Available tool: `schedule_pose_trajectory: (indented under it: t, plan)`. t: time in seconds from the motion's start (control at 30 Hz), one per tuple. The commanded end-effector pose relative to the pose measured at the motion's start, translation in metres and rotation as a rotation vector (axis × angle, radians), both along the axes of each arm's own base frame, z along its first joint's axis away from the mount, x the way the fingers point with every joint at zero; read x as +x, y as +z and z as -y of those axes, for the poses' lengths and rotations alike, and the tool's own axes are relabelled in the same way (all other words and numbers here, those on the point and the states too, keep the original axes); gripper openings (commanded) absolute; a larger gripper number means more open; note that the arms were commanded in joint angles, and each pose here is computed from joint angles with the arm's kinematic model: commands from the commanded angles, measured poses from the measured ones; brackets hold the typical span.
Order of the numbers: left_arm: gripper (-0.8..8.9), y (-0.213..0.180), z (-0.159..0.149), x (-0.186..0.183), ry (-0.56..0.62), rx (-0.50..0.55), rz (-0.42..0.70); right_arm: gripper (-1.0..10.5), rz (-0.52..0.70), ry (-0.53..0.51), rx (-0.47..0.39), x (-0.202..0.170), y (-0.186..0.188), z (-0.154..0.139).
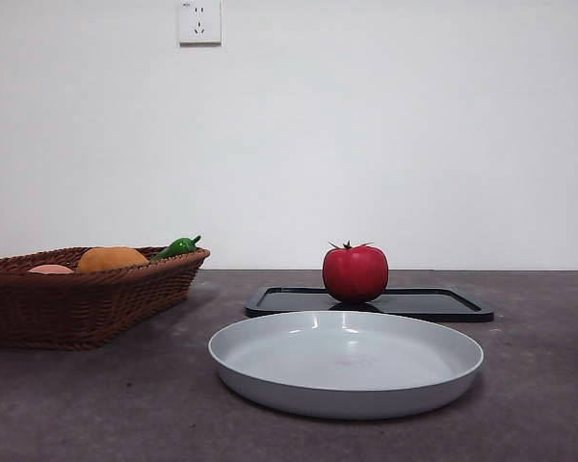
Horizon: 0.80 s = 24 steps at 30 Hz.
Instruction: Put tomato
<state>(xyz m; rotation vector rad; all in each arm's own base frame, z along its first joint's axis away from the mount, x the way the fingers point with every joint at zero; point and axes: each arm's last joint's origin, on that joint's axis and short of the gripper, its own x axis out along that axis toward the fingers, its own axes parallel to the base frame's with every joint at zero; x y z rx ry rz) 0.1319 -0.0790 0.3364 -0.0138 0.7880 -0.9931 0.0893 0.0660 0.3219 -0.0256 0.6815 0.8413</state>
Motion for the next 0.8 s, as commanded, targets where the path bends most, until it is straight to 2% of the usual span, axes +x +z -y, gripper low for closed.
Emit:
schedule_pose_trajectory:
  t: [0.03,0.2,0.3,0.47,0.6,0.7,0.8]
  plan:
    - [0.08,0.004,0.001,0.001,-0.014,-0.009,0.022,0.1,0.011,0.005,0.010,0.001,0.003,-0.001]
    - [0.08,0.005,0.001,0.002,-0.012,-0.011,0.033,0.1,0.011,0.006,0.010,0.001,0.003,-0.001]
    - [0.08,0.010,-0.005,0.002,0.036,0.022,0.150,0.1,0.011,0.006,0.010,0.001,0.003,-0.001]
    - [0.08,0.035,-0.028,-0.002,0.268,-0.001,0.492,0.1,0.011,0.005,0.010,0.001,0.003,-0.001]
    - [0.08,0.044,-0.050,-0.013,0.519,-0.009,0.757,0.1,0.011,0.005,0.010,0.001,0.003,-0.001]
    - [0.08,0.034,-0.063,-0.022,0.721,0.020,0.882,0.1,0.011,0.006,0.010,0.001,0.003,-0.001]
    - [0.08,0.013,-0.071,-0.030,0.853,0.048,0.939,0.1,0.011,0.006,0.010,0.001,0.003,-0.001]
